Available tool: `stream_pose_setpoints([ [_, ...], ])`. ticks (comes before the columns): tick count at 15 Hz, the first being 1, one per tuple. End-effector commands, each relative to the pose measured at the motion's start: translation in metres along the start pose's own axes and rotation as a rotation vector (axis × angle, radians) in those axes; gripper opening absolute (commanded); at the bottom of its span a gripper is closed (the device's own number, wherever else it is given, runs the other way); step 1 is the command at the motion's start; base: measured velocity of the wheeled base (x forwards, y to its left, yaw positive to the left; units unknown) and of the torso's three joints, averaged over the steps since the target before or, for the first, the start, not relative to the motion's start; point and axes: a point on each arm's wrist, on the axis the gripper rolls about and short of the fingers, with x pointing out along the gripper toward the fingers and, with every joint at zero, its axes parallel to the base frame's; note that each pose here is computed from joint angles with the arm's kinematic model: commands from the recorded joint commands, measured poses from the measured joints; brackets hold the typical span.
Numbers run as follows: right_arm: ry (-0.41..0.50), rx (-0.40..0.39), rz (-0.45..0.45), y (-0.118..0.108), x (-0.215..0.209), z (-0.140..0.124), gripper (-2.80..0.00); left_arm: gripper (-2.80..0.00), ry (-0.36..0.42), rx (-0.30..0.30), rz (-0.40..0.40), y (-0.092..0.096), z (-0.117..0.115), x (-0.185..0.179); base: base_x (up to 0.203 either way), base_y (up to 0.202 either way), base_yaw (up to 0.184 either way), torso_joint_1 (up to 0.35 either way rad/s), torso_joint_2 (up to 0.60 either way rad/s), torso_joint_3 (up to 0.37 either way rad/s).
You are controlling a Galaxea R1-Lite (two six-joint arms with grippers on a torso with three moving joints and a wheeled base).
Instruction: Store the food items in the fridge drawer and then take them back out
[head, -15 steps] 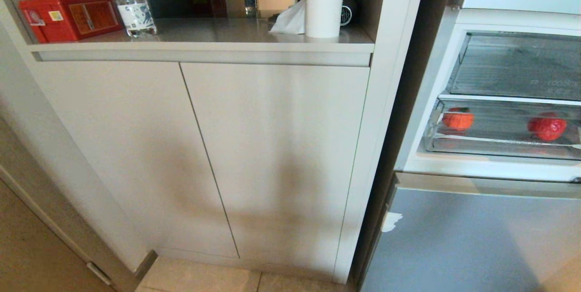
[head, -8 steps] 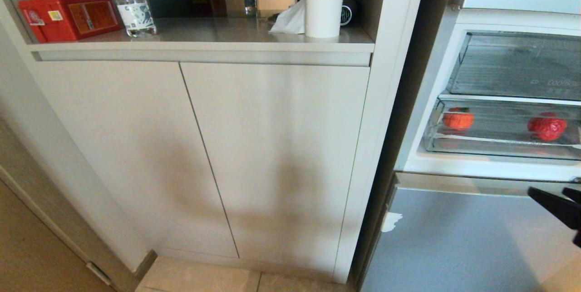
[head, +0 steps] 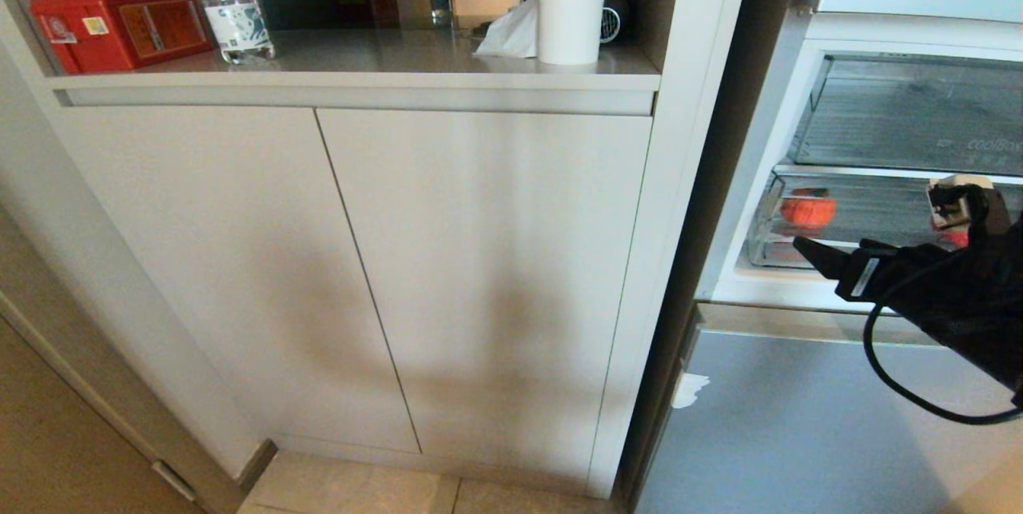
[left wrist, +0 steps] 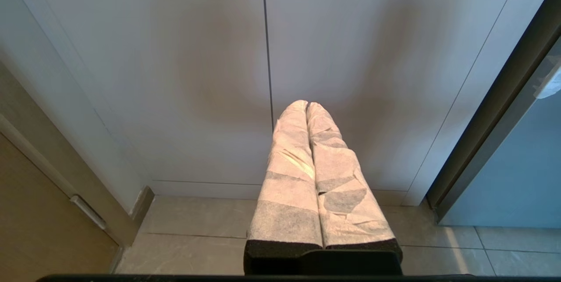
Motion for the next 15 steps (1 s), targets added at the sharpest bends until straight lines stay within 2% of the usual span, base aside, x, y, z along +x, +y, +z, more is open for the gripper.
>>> stream_pose_setpoints([
  [1, -0.003, 0.001, -0.036, -0.005, 0.029, -0.018, 0.00, -2.80, 0.001, 0.000, 0.000, 0.000, 0.000, 0.000, 0.000, 0.000, 0.000, 0.000, 0.00, 0.000],
  [6, -0.039, -0.008, -0.076, -0.009, 0.052, -0.021, 0.00, -2.80, 0.001, 0.000, 0.000, 0.000, 0.000, 0.000, 0.000, 0.000, 0.000, 0.000, 0.00, 0.000],
  [15, -0.091, -0.006, -0.072, -0.010, 0.076, -0.016, 0.00, -2.80, 0.001, 0.000, 0.000, 0.000, 0.000, 0.000, 0.000, 0.000, 0.000, 0.000, 0.00, 0.000],
])
